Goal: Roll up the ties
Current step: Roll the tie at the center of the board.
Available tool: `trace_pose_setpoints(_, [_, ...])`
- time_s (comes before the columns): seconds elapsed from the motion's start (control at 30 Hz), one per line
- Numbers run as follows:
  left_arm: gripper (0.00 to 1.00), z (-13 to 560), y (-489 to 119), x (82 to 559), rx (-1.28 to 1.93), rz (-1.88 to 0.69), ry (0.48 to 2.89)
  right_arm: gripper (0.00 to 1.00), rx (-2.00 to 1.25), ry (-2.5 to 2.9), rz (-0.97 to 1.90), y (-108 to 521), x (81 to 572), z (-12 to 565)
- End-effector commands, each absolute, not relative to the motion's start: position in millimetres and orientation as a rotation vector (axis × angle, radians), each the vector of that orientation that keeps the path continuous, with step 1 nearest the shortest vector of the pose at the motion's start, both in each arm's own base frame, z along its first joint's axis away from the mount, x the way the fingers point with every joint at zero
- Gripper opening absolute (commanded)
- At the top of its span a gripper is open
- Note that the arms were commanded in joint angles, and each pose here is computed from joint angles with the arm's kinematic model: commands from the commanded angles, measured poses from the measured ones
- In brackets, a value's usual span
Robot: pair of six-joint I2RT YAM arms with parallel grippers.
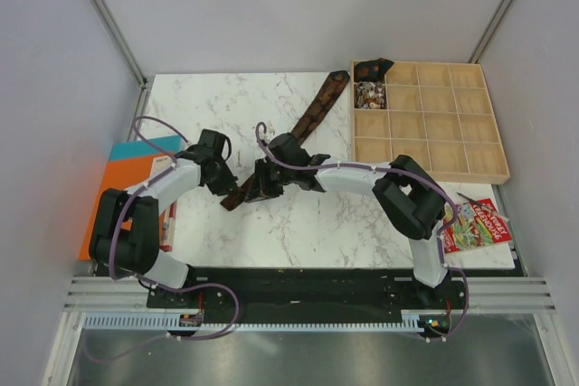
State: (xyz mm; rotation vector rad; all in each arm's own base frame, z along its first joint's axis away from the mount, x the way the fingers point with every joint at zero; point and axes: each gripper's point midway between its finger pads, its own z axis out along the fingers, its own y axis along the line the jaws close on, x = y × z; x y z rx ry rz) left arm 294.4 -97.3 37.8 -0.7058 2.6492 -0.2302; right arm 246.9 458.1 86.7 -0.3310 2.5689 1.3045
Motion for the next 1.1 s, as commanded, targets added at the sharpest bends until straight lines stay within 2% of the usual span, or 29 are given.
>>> trace_pose_setpoints(0.0, [0.24,40,-102,311,-0.697,-0.262,2.61,0.14,-0.351,2.503,1.365,472,254,100])
trace_pose_setpoints(0.17, [0.24,37,-103,314,-0.712,-0.265,2.609,0.13,-0.316,2.484,1.389,478,259,98])
trace_pose_setpoints(0.4, [0.3,52,-109,319,-0.703,-0.321,2.574,0.17,-0.187,2.464,1.382,481,272,92])
trace_pose_setpoints(0.73, [0.32,63,-101,316,-0.697,-0.287,2.549,0.15,-0.124,2.455,1.407,489,278,89])
trace_pose_setpoints(1.07, [0.42,79,-93,318,-0.671,-0.25,2.515,0.15,-0.111,2.443,1.454,493,275,93])
